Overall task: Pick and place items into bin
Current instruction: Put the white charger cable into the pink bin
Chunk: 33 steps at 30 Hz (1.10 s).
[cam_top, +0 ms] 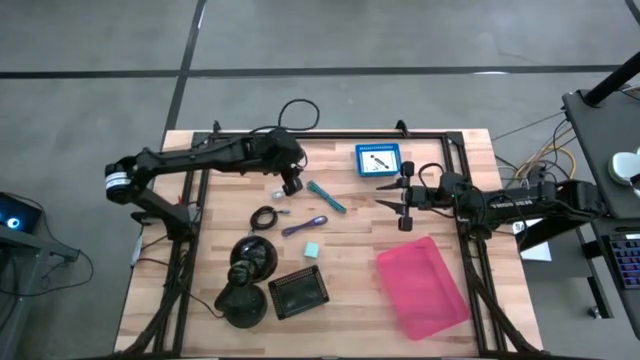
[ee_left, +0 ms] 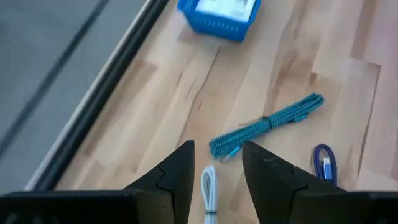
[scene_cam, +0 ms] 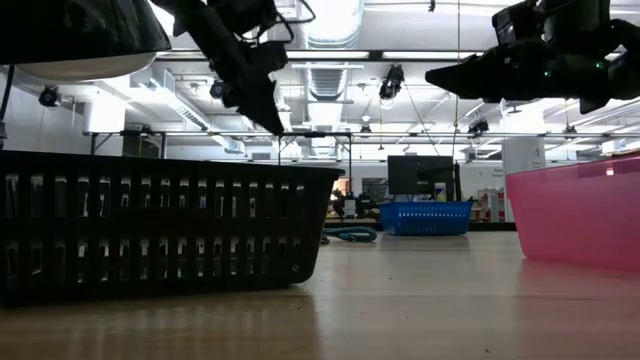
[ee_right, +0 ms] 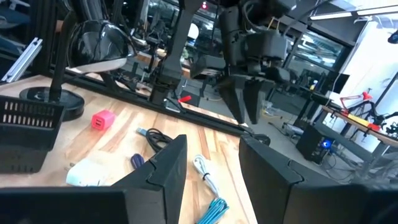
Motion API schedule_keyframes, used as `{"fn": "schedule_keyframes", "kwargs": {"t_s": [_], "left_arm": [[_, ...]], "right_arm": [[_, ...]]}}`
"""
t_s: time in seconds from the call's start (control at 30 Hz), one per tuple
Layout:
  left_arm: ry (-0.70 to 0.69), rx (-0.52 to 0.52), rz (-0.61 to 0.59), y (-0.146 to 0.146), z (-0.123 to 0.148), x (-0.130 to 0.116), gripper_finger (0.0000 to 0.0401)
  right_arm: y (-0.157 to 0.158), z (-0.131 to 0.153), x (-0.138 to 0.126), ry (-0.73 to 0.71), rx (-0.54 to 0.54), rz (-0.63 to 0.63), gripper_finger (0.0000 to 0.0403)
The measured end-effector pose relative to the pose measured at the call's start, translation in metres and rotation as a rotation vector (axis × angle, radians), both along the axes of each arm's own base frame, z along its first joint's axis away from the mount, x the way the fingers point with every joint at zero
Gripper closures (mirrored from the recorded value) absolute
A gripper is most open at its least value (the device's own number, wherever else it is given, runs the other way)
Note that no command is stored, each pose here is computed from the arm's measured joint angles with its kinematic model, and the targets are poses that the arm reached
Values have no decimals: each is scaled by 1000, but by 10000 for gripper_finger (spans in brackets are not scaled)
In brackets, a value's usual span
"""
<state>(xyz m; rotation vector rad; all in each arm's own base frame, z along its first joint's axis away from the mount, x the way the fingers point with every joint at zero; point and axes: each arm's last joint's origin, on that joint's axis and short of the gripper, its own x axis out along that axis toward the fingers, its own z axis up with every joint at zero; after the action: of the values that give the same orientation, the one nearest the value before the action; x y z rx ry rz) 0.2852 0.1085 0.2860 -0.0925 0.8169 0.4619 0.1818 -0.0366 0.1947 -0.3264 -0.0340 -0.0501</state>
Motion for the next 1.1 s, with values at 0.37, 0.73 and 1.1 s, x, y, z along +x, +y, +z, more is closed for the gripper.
{"fn": "schedule_keyframes", "kwargs": {"t_s": [0.37, 0.73, 1.1], "left_arm": [[166, -212, 69, 22, -35, 17, 282], [344, -278, 78, 33, -53, 42, 282], [392, -299, 84, 36, -72, 49, 282]], "right_arm": [[0, 0, 0, 0, 0, 0, 268], [0, -1, 0, 10, 5, 0, 268], [0, -2, 0, 23, 1, -1, 268]]}}
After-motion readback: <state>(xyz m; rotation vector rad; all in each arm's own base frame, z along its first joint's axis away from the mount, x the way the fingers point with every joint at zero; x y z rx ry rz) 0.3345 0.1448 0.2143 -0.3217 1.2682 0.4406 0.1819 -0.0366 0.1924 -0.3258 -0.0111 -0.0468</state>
